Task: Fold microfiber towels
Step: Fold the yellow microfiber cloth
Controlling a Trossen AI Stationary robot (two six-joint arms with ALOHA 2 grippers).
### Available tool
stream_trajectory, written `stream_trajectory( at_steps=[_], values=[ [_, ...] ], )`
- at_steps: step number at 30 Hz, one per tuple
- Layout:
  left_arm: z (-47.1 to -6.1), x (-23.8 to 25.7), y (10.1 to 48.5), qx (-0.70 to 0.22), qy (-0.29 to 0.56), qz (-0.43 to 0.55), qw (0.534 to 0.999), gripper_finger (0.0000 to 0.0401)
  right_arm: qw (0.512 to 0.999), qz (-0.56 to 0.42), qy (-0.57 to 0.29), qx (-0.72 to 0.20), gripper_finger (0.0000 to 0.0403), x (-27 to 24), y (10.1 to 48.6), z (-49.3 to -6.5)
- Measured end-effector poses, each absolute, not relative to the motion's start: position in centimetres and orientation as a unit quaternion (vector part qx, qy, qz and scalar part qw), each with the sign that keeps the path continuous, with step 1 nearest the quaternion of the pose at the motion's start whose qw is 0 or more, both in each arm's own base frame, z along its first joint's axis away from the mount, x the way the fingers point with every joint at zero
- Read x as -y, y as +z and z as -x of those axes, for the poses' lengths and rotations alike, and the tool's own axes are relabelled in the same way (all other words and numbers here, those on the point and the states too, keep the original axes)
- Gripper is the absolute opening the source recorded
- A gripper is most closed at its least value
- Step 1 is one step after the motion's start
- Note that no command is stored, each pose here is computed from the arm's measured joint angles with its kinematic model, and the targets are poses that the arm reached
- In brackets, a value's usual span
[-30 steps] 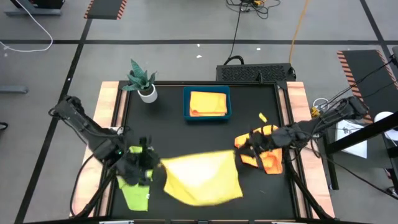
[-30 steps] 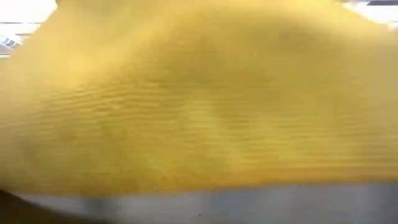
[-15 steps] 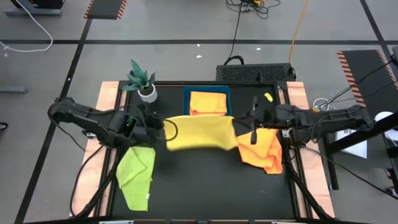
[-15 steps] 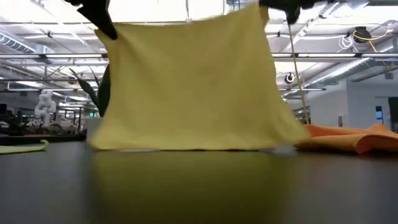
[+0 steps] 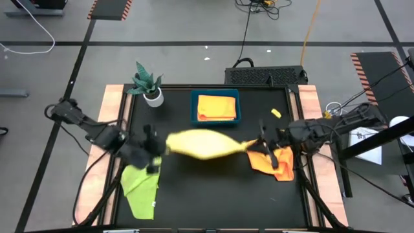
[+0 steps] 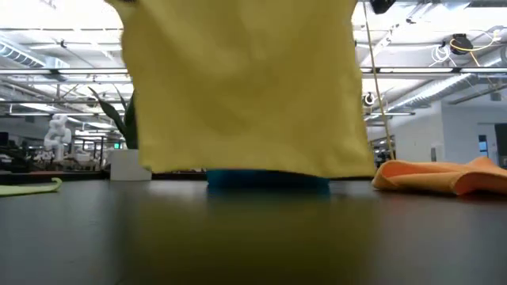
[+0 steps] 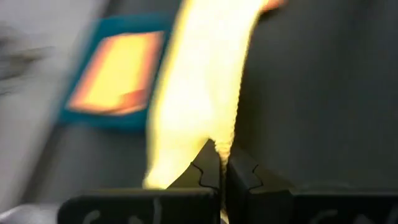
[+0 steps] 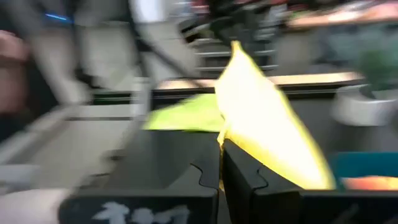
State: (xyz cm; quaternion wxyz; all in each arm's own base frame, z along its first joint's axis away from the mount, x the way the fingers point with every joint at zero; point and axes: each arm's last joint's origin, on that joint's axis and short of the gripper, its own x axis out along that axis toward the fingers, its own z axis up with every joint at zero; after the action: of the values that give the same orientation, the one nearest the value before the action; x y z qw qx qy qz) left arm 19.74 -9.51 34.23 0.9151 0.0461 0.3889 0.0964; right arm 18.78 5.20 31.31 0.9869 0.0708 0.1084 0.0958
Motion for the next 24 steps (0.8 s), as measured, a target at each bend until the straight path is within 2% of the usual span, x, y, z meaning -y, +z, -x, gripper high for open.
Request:
stream_trajectory(
  at_steps=[4, 7, 9, 12, 16, 19, 24],
  values=[
    [-19.4, 13.8, 35.6, -0.314, -0.038, 0.014, 0.949, 0.0001, 0.965, -0.131, 0.210, -0.081, 0.0000, -8.1, 32.2, -18.3],
    [-18.6, 16.5, 37.6, -0.246, -0.146, 0.080, 0.955, 0.0004, 0.946, -0.160, 0.278, -0.037, 0.0000, -10.0, 33.3, -17.4],
    [-17.8, 17.6, 39.1, -0.213, -0.184, 0.090, 0.955, 0.0004, 0.936, -0.179, 0.304, -0.012, 0.0000, -10.7, 33.9, -16.9],
    [-16.5, 17.8, 40.1, -0.210, -0.157, 0.072, 0.962, 0.0002, 0.934, -0.187, 0.306, -0.006, 0.0000, -11.0, 34.2, -16.4],
    [-15.8, 16.8, 39.0, -0.265, -0.076, 0.058, 0.959, 0.0006, 0.952, -0.193, 0.225, -0.083, 0.0000, -10.3, 32.6, -16.6],
    [-16.3, 15.7, 36.9, -0.322, -0.028, 0.063, 0.944, 0.0006, 0.957, -0.198, 0.141, -0.160, 0.0000, -9.2, 30.5, -17.0],
    [-18.0, 13.7, 31.0, -0.404, 0.026, 0.073, 0.912, 0.0005, 0.946, -0.215, 0.040, -0.239, 0.0000, -6.8, 25.3, -17.5]
  ],
)
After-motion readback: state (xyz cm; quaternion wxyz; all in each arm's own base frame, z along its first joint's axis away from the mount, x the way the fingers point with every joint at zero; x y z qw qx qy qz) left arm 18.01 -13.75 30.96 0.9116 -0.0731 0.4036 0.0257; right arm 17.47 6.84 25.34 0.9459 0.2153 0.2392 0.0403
